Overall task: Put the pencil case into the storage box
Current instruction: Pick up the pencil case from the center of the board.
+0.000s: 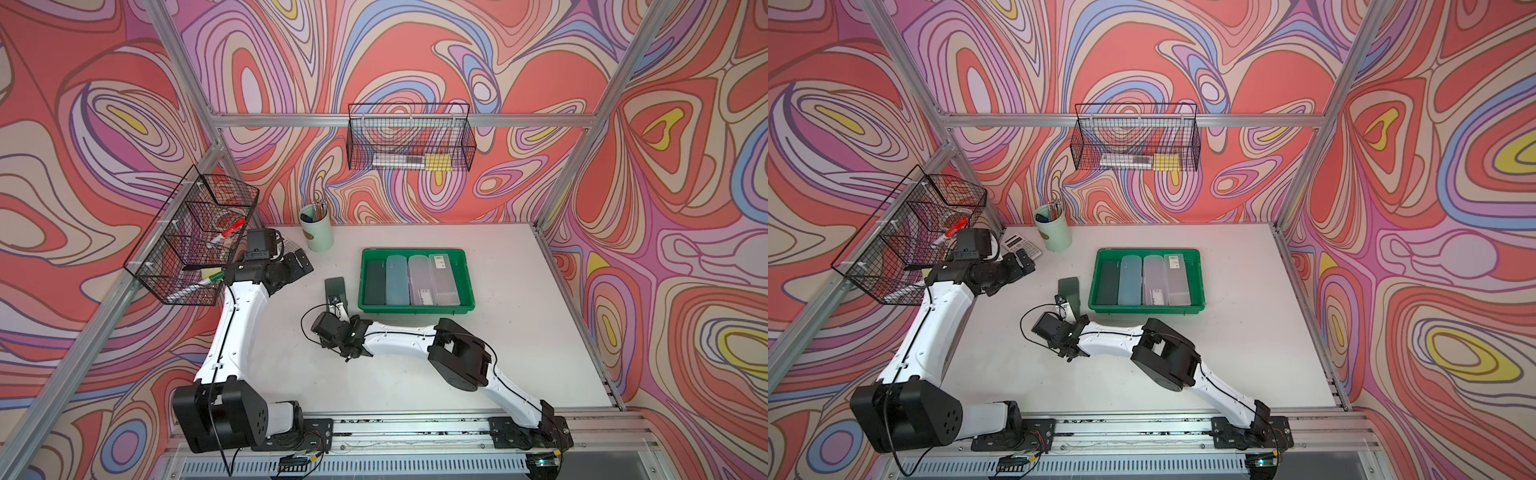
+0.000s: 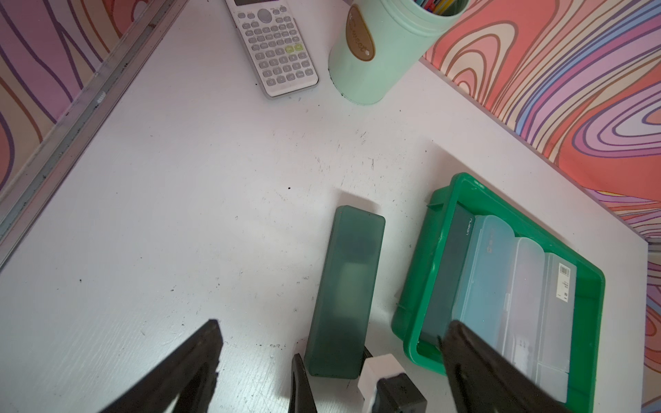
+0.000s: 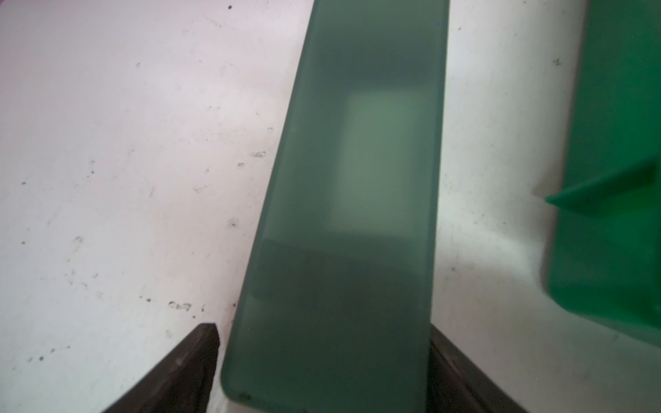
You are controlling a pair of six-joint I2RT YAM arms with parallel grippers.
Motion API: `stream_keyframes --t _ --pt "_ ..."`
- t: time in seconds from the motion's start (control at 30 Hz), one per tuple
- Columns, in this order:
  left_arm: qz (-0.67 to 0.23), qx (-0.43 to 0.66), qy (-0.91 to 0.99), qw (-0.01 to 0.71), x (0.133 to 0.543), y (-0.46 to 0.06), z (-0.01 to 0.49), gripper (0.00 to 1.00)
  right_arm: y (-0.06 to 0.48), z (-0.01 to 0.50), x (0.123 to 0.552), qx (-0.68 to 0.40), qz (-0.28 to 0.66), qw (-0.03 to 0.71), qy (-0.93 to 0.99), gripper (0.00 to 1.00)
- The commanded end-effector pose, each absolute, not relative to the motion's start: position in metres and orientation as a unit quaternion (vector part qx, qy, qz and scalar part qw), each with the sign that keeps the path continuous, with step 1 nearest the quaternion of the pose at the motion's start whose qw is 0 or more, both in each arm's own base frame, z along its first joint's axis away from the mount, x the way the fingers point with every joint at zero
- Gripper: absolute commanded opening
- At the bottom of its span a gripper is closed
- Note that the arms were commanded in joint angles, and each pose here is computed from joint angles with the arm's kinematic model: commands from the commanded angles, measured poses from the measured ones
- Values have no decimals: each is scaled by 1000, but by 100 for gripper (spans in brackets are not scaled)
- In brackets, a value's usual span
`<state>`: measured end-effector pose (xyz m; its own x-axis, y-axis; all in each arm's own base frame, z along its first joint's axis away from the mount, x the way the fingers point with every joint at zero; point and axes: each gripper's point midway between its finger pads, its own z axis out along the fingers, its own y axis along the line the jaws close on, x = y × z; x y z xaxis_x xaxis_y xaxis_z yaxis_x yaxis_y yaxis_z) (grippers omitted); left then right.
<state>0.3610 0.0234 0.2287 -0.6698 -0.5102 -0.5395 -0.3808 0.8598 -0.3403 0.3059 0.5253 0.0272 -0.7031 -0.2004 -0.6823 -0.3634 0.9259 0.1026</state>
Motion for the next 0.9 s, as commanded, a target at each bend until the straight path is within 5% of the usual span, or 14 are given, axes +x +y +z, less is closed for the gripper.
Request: stream_keyframes --t 0.0,0.4,0.87 --pt "-101 -247 908 324 356 23 229 99 508 -22 295 -171 59 302 936 85" --pt "-93 -249 909 322 352 26 228 99 499 -42 297 -159 27 296 941 74" --pt "-82 -261 896 350 334 31 256 99 512 18 304 -173 78 346 919 48"
